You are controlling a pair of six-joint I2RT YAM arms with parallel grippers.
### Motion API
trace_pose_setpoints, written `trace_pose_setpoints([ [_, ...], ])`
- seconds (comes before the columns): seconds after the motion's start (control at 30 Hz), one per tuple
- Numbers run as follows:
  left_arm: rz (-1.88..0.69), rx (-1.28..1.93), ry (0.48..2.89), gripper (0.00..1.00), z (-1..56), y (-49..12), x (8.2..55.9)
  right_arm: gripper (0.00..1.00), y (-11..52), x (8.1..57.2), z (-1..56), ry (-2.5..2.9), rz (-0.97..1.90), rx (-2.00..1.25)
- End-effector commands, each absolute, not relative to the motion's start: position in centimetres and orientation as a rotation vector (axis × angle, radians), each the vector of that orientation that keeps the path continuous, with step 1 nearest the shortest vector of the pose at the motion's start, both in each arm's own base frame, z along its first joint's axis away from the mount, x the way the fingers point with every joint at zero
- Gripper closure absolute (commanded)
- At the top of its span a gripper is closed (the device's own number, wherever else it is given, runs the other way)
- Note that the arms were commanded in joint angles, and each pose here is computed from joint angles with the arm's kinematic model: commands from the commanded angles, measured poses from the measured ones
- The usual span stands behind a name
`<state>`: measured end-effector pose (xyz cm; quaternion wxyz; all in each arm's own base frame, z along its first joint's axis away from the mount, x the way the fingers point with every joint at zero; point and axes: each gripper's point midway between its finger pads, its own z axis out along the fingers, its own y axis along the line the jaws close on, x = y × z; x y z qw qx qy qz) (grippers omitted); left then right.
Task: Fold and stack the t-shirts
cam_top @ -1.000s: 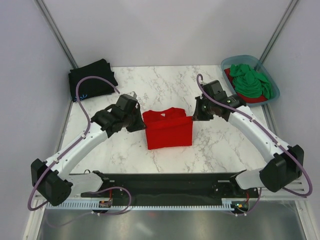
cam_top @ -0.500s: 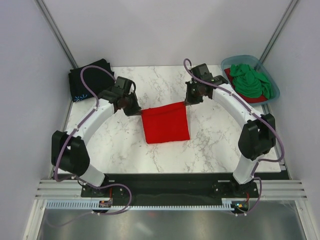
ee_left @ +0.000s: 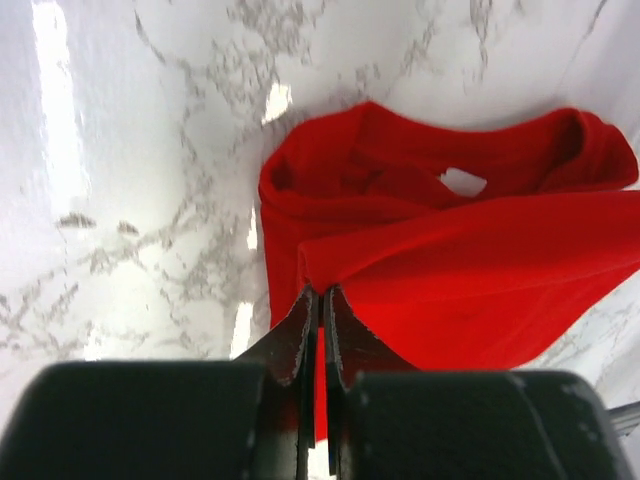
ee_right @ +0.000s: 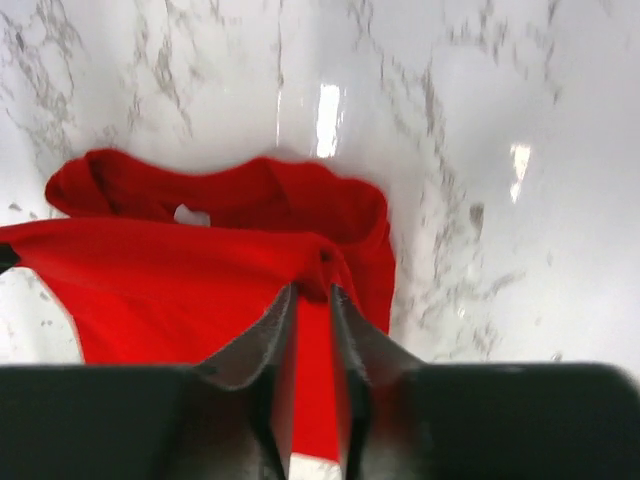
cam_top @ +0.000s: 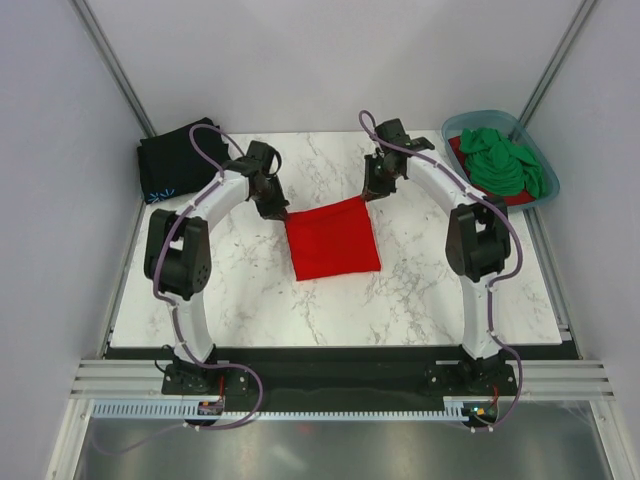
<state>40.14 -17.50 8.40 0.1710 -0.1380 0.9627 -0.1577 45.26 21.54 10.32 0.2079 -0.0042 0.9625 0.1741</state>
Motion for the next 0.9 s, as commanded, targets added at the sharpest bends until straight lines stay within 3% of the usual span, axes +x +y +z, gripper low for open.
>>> trace_pose_setpoints([
  [0.0, -0.403, -0.368, 2.729, 0.93, 8.3, -15.9, 42.6, 0.7, 21.9, 49.8, 12.8, 2.564, 0.559, -0.011],
  [0.07, -0.39, -0.386, 2.713, 0.8, 8.6, -15.1, 44.3, 0.32, 22.3, 51.0, 12.2, 2.57, 0.6, 0.001],
  [0.13, -0.353, -0.383, 2.742, 0.63, 8.5, -14.2, 45.3, 0.25, 22.7, 51.4, 14.3, 2.542, 0.64, -0.013],
  [0.17, -0.333, -0.384, 2.747, 0.62, 8.7, -13.5, 45.7, 0.23, 22.8, 51.2, 15.3, 2.53, 0.649, -0.02],
  [0.27, -0.239, -0.352, 2.734, 0.55, 11.1, -12.0, 45.3, 0.22, 22.5, 49.2, 18.5, 2.473, 0.677, -0.045],
  [0.3, -0.24, -0.358, 2.706, 0.51, 12.4, -11.9, 45.0, 0.22, 22.0, 47.4, 16.5, 2.526, 0.676, -0.028],
  [0.37, -0.274, -0.357, 2.644, 0.49, 15.6, -12.1, 43.7, 0.22, 22.4, 45.5, 19.9, 2.424, 0.762, -0.037],
  [0.4, -0.29, -0.358, 2.624, 0.49, 16.5, -12.4, 43.2, 0.22, 22.1, 43.2, 17.2, 2.489, 0.774, -0.014],
  [0.47, -0.337, -0.304, 2.585, 0.5, 18.8, -14.2, 41.2, 0.22, 23.2, 41.1, 18.9, 2.427, 0.875, -0.025],
  [0.5, -0.362, -0.293, 2.581, 0.5, 19.1, -15.2, 40.5, 0.22, 23.2, 39.1, 16.6, 2.486, 0.895, -0.009],
  [0.67, -0.584, -0.137, 2.6, 0.55, 18.5, -23.2, 35.0, 0.27, 26.7, 35.3, 15.4, 2.445, 1.174, 0.001],
  [0.87, -0.707, -0.121, 2.696, 0.58, 12.3, -26.9, 30.9, 0.37, 27.7, 33.4, 9.1, 2.535, 1.284, -0.004],
])
